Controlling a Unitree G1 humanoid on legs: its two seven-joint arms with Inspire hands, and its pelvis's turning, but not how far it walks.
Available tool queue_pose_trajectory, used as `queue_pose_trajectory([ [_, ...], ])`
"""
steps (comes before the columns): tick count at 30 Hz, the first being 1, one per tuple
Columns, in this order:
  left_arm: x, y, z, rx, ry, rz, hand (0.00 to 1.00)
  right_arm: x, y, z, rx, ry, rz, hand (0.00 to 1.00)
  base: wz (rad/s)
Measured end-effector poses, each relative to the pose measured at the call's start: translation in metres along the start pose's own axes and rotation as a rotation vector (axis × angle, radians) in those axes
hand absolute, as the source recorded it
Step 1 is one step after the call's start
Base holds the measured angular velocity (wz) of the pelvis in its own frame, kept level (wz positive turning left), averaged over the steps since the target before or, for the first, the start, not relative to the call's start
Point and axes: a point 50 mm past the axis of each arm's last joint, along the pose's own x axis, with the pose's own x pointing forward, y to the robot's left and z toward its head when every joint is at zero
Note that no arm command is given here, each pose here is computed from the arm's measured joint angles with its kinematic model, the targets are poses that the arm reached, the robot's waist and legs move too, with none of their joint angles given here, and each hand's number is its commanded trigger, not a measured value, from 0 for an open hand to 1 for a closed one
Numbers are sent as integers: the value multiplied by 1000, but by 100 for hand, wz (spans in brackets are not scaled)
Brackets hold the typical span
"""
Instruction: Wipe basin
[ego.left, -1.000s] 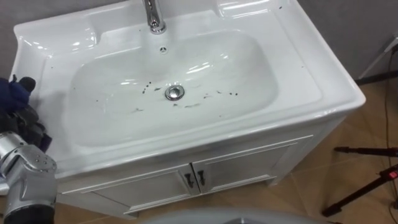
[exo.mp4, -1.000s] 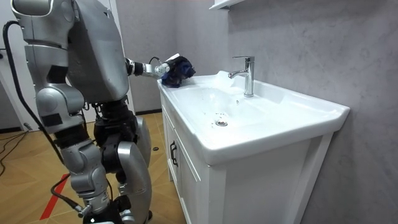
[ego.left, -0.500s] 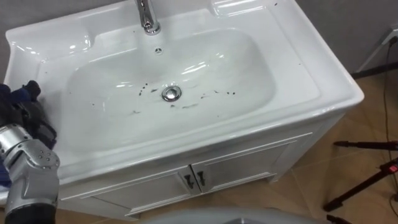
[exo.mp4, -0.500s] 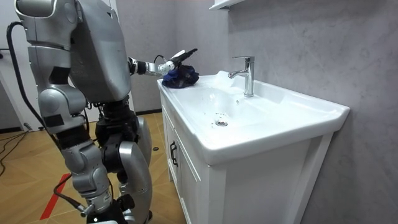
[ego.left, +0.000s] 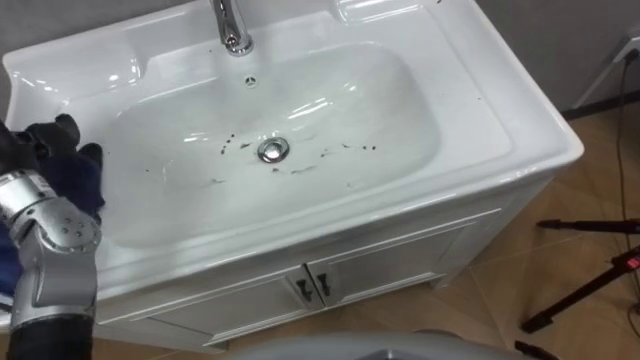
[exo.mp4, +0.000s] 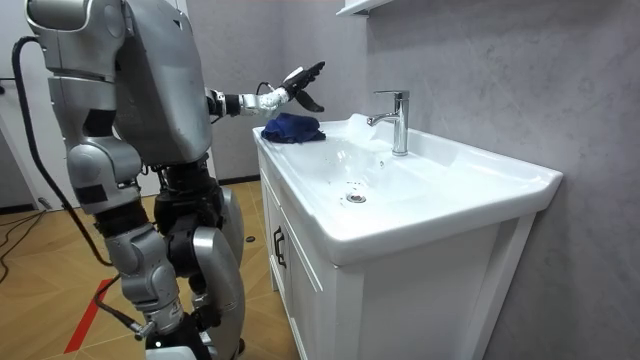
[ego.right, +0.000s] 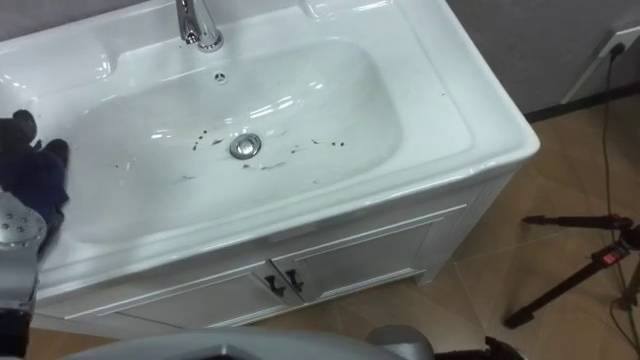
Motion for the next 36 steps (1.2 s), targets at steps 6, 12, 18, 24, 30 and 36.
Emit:
queue_pose_trajectory([
  [6, 14, 16, 20, -80, -69, 124, 0, 0, -1, 0, 25, 5, -7, 0, -4],
  [12, 22, 32, 23, -121, -94, 227, 0, 0, -3, -4, 67, 15, -26, 0, -4],
  [18, 29, 59, 8, -123, -28, 367, 0, -1, -6, -11, 64, 28, -36, 0, 1],
  [24, 25, 91, -15, -169, 74, 569, 0, -2, -8, -14, 24, 31, -49, 0, 1],
  [30, 2, 118, -53, -140, 212, 639, 0, -3, -10, -15, 24, 17, -53, 0, 10],
  [36, -23, 117, -90, -111, 392, 619, 0, -2, -9, -11, 28, 12, -47, 0, 18],
])
